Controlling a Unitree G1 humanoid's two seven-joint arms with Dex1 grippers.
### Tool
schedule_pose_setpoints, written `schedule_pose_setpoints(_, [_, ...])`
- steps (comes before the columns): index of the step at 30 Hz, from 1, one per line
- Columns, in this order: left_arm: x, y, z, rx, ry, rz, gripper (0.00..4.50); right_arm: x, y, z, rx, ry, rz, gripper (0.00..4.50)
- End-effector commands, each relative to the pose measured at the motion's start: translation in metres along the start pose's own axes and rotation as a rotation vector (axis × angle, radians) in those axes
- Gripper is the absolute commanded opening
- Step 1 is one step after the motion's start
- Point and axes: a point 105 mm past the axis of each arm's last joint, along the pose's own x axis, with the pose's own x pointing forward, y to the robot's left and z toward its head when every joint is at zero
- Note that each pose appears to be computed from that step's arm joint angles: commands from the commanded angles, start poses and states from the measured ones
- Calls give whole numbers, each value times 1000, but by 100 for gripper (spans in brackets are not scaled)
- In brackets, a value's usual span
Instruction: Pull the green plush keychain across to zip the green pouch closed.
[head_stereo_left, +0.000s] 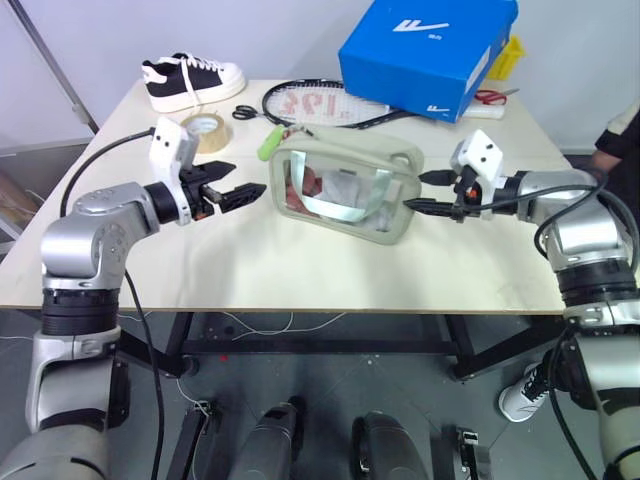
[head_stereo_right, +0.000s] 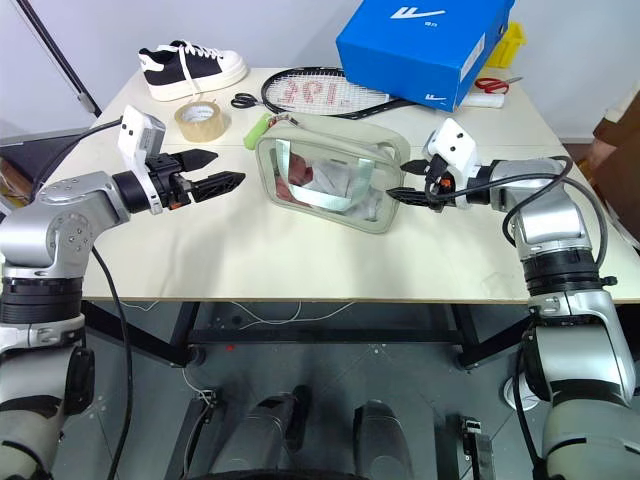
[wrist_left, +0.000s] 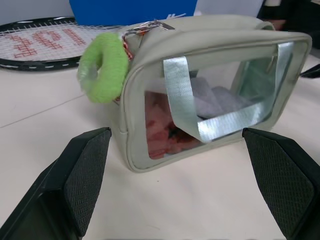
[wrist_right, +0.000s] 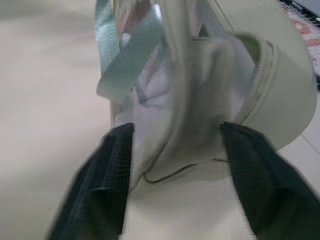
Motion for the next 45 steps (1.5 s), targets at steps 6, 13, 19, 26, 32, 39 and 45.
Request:
schedule_pose_setpoints(6, [-8,-1,15,45,-40,7,450,23,16,94,18,-241,14,260])
schedule_pose_setpoints(13, [-8,-3,15,54,-40,1,450,66,8,78,-32,-130,-65,260])
schedule_pose_setpoints(19, [-12,-4,12,50,-39,13,450,75,9,78,-47,-121,-44,260])
schedule_pose_setpoints(26, [-15,0,12,56,-36,34,450,81,20,77,-65,-120,23,32])
schedule_pose_setpoints(32, [-19,4,15,65,-36,52,450,83,21,73,-108,-102,33,15])
schedule_pose_setpoints(39, [-35,27,26,92,-42,126,450,68,25,86,-249,-199,78,15])
schedule_pose_setpoints(45, [-31,27,25,105,-38,111,450,69,43,89,-269,-246,157,15])
